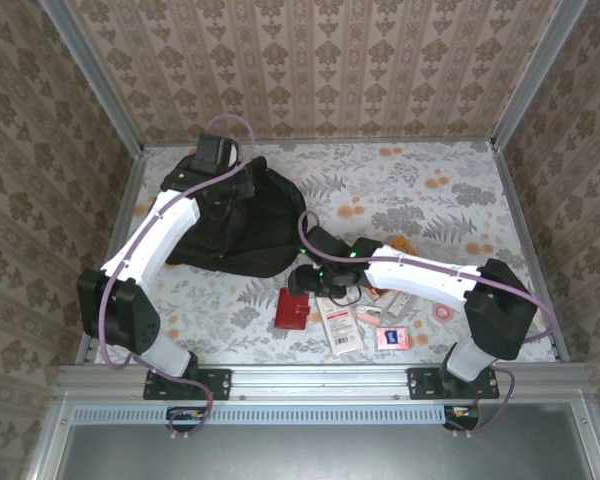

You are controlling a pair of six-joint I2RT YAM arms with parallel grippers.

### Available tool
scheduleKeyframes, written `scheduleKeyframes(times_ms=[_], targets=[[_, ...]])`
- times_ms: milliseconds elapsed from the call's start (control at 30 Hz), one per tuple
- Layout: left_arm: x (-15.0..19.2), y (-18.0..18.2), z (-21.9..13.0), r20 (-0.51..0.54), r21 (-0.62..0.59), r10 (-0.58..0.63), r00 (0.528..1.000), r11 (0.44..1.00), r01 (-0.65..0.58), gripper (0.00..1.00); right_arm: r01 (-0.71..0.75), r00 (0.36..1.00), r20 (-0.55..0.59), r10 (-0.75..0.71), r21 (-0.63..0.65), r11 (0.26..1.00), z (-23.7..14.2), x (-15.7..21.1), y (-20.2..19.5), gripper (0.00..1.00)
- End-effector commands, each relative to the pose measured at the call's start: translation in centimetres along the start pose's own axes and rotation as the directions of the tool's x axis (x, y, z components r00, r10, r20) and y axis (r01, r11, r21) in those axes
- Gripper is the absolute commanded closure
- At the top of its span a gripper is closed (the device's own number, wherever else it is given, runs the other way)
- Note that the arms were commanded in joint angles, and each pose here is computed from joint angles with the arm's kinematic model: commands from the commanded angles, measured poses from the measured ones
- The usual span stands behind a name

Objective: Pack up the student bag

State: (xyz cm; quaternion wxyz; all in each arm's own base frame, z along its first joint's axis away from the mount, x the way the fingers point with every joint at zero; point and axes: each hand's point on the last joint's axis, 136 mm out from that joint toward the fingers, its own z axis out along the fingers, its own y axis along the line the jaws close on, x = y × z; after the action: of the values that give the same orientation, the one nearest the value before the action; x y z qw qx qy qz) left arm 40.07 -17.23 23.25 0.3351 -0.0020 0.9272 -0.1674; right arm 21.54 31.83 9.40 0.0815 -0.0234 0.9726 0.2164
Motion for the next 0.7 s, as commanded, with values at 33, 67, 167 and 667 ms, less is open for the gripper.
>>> scheduleKeyframes(times_ms=[33, 67, 167, 667], targets=[[-0.5, -0.7, -0.7, 0.028, 0.033, -0.008, 1.0, 0.999, 0.007, 1.0, -0.011, 0.991, -0.136, 0.013, 0.013, 1.0, 2.4, 2.5, -0.1, 0.29], [-0.5, -0.6, -0.8, 0.031, 0.031, -0.008, 0.999, 0.999, 0.007, 1.0, -0.01, 0.988, -0.152, 0.008, -0.01, 1.0, 2.7, 2.7, 0.3, 0.29], [-0.5, -0.5, -0.8, 0.028, 0.034, -0.014, 1.0, 0.999, 0.013, 1.0, -0.025, 0.978, -0.208, 0.019, -0.028, 0.999, 4.1, 3.5, 0.5, 0.3], [-0.7, -0.2, -1.1, 0.031, 0.045, -0.029, 0.999, 0.999, 0.028, 1.0, -0.203, 0.936, -0.321, 0.141, -0.167, 0.965, 8.3, 5.6, -0.4, 0.34]])
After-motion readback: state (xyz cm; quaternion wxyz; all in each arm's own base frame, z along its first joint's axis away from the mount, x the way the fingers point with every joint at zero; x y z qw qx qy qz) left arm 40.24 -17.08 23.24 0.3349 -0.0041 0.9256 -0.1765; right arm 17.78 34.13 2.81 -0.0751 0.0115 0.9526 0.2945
